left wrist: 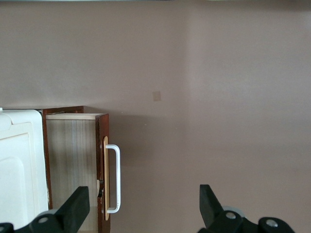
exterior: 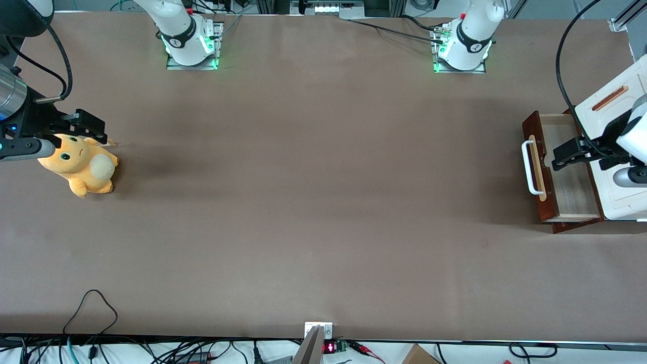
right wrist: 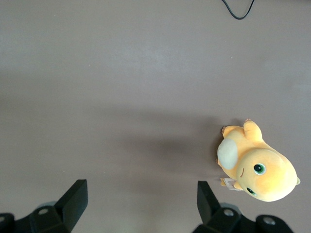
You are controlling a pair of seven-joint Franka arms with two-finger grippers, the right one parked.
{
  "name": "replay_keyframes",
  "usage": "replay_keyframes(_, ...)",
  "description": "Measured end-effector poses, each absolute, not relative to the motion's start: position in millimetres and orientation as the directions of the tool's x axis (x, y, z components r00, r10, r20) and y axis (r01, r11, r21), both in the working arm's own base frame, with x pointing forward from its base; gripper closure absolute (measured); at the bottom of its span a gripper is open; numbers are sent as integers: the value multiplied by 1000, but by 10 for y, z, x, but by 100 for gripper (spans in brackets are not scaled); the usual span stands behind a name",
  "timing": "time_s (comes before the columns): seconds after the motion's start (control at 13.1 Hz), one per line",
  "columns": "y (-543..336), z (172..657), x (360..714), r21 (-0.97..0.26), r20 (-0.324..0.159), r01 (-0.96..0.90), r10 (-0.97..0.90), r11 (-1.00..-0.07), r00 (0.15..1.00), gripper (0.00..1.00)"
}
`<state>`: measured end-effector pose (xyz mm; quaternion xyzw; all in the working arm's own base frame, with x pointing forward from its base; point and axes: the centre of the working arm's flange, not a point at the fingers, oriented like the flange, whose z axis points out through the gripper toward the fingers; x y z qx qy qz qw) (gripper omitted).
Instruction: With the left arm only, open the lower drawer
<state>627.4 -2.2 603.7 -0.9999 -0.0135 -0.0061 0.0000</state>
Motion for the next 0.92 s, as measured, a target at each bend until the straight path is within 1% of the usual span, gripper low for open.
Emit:
replay_keyframes(0.15,58,6028,6232,5,-5,37,37,-999,999,0)
replay_keyframes(0.31,45,6033,6159,4,-13,31,31,-1000,999,0)
replay_keyframes(0.69,-53,5923,5937,0,-10,14,14,-1000,1000,0)
replay_keyframes(0.76,-64,5946,5913,0,-6,12,12,-1000,1000,0)
replay_keyframes(0.92,-65,6041,5897,0,21,13,13,-1000,1000,0)
